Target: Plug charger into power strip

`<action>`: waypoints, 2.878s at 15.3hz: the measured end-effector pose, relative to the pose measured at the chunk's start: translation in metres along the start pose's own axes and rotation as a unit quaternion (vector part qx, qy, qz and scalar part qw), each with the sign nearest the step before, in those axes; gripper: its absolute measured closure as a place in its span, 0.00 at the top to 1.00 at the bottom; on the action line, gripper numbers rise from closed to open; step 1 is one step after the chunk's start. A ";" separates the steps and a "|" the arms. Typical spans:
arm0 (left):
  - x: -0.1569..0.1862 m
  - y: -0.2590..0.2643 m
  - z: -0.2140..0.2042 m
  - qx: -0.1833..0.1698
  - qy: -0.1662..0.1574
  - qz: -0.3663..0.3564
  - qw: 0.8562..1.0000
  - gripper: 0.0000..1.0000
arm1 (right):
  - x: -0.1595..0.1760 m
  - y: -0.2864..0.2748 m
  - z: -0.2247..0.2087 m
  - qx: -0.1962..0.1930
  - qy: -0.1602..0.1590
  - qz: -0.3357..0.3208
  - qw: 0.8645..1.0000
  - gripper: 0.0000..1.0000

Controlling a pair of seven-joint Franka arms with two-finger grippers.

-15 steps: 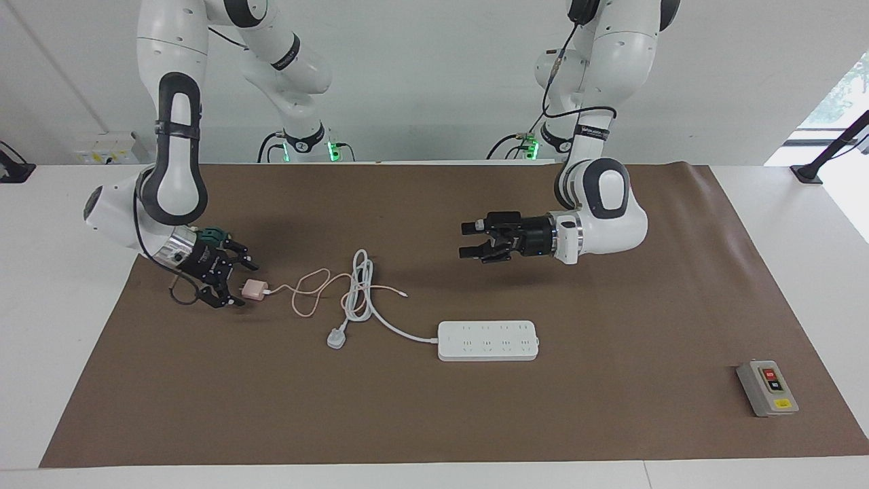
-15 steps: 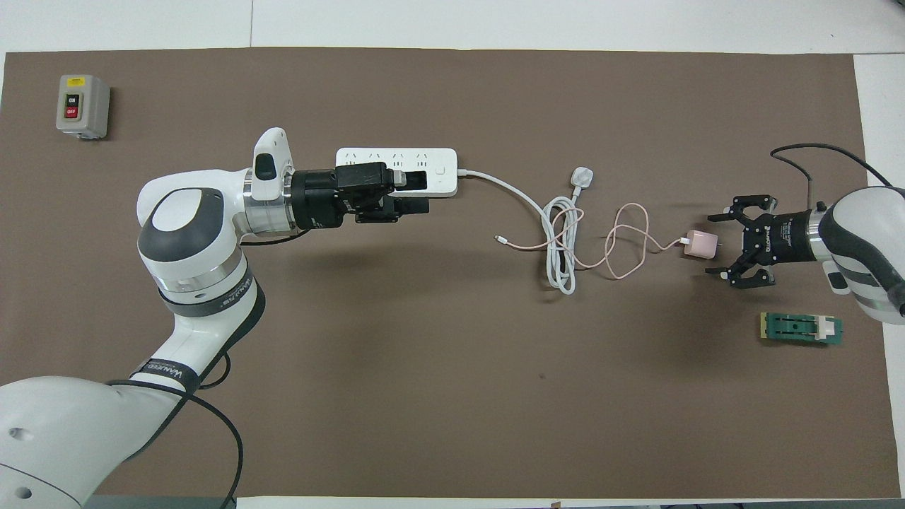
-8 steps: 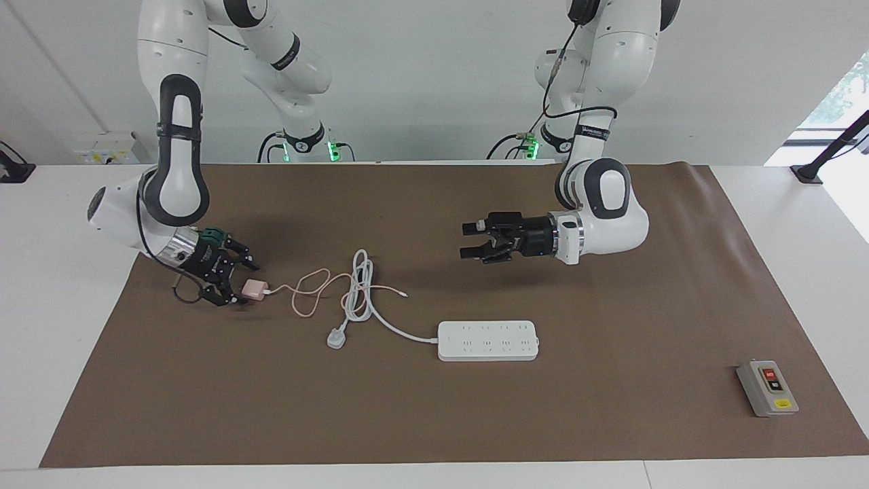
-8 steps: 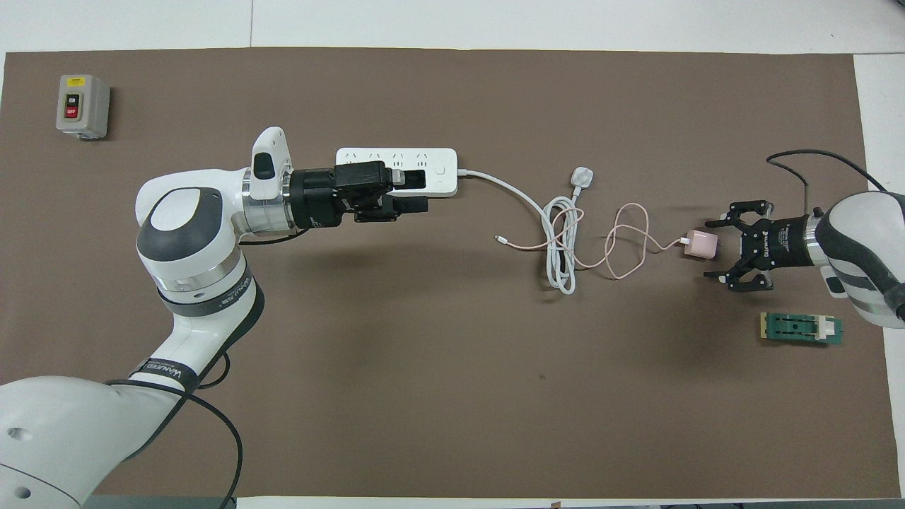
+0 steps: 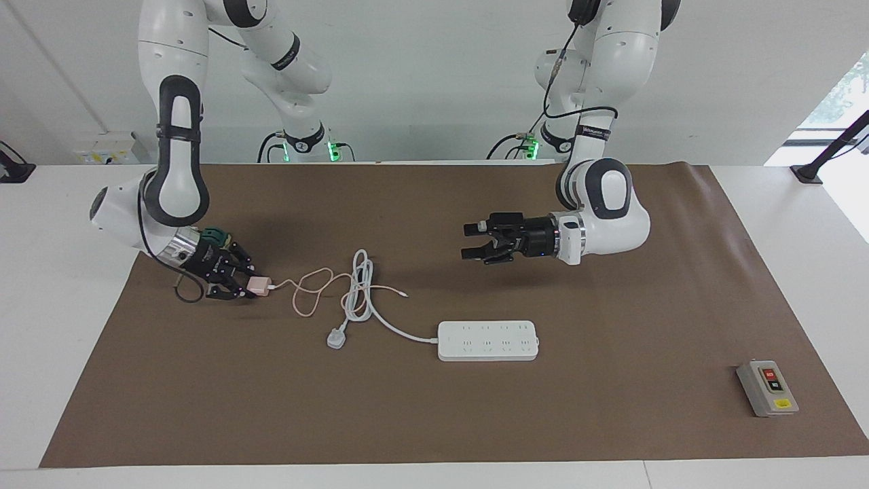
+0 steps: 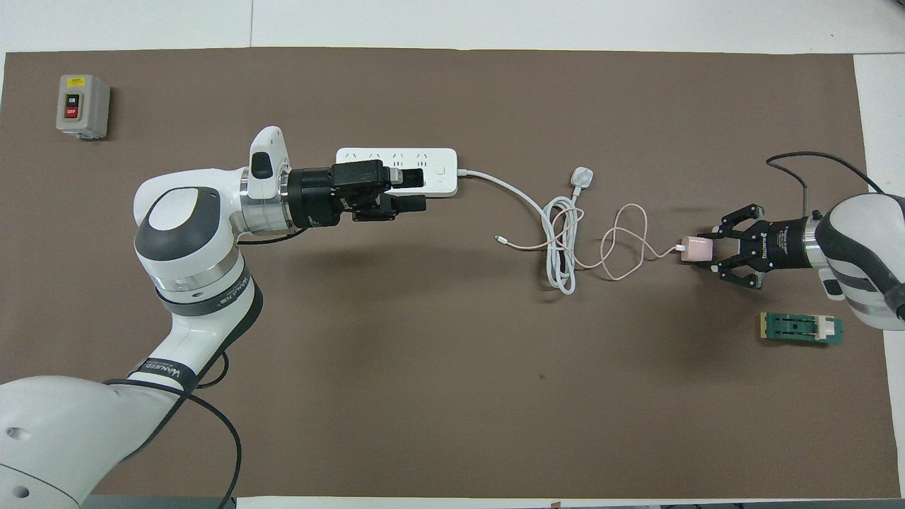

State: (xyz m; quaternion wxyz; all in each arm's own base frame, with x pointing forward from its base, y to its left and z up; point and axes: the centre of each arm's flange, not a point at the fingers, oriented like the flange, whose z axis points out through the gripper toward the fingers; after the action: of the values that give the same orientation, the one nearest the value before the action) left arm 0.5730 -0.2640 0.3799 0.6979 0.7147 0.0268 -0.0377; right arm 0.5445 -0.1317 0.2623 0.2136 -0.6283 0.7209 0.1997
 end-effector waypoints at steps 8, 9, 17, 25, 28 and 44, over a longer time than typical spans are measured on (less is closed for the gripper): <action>0.000 0.000 0.000 0.000 0.000 0.000 1.000 1.00 | -0.082 -0.043 -0.035 0.035 -0.029 -0.004 0.999 0.47; 0.000 0.000 0.000 0.000 0.000 0.000 1.000 1.00 | -0.104 -0.048 -0.040 0.038 -0.031 -0.012 0.999 0.47; 0.000 0.000 0.000 0.000 0.000 0.000 1.000 1.00 | -0.288 -0.052 -0.034 0.035 -0.047 -0.021 0.998 0.47; 0.000 0.000 0.000 0.000 0.000 0.000 1.000 1.00 | -0.383 -0.022 0.021 0.029 -0.048 -0.029 0.998 0.47; 0.000 0.000 0.000 0.000 0.000 0.000 1.000 1.00 | -0.405 -0.015 0.028 0.025 -0.051 -0.021 0.998 0.47; 0.000 -0.001 0.000 0.001 0.001 0.021 1.000 1.00 | -0.472 0.005 0.051 0.043 -0.065 -0.026 0.997 0.47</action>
State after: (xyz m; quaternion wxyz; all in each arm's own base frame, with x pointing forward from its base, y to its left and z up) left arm 0.5733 -0.2640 0.3784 0.6975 0.7162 0.0124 -0.0218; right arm 0.5983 0.2851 0.4842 0.2920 -0.6224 0.6972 0.2030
